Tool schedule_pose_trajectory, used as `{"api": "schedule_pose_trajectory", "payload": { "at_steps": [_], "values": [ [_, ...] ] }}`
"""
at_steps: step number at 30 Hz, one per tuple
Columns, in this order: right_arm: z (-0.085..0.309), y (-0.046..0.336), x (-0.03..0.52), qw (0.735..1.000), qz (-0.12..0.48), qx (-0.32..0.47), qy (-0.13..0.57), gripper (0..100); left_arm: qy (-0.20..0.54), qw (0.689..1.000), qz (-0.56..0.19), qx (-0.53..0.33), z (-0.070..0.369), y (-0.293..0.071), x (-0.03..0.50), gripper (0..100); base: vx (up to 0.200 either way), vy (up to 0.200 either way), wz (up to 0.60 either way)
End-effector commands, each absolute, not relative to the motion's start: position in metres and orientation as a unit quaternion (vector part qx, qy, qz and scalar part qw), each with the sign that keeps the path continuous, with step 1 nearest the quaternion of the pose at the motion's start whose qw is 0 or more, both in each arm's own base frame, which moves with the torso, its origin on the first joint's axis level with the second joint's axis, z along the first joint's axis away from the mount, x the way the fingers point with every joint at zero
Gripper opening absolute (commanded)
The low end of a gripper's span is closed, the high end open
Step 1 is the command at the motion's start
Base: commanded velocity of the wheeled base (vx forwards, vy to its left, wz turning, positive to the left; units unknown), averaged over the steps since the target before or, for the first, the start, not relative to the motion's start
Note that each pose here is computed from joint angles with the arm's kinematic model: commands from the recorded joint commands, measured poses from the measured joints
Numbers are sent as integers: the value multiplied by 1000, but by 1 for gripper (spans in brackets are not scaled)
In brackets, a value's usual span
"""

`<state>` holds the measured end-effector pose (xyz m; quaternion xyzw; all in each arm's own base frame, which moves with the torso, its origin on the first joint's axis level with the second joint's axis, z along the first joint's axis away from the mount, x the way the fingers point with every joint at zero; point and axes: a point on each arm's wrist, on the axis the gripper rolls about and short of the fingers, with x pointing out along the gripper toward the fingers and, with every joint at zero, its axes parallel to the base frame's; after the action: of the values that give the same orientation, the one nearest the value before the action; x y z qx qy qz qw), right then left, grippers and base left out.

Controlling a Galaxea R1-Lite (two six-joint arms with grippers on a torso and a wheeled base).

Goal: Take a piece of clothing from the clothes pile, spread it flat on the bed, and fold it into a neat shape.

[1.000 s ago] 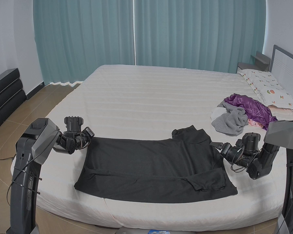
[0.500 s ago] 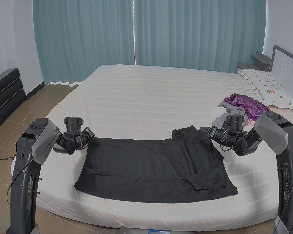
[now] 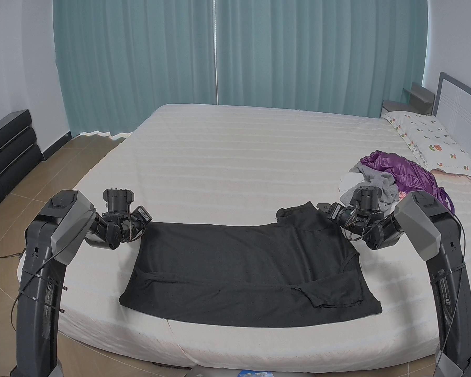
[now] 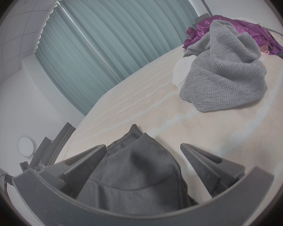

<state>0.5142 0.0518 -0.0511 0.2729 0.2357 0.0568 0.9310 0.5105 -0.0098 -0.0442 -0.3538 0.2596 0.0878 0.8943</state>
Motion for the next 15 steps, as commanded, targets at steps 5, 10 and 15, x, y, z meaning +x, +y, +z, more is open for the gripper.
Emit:
{"api": "schedule_pose_trajectory", "payload": {
  "at_steps": [5,10,15],
  "values": [
    [-60,48,519,925,48,292,238,100,259,895,86,-353,-43,-10,511,0,0,0,0],
    [-62,49,518,924,47,292,243,0,258,895,86,-353,-43,-10,511,0,0,0,0],
    [-57,47,518,924,46,293,241,0,258,895,86,-354,-42,-10,511,0,0,0,0]
  ]
}}
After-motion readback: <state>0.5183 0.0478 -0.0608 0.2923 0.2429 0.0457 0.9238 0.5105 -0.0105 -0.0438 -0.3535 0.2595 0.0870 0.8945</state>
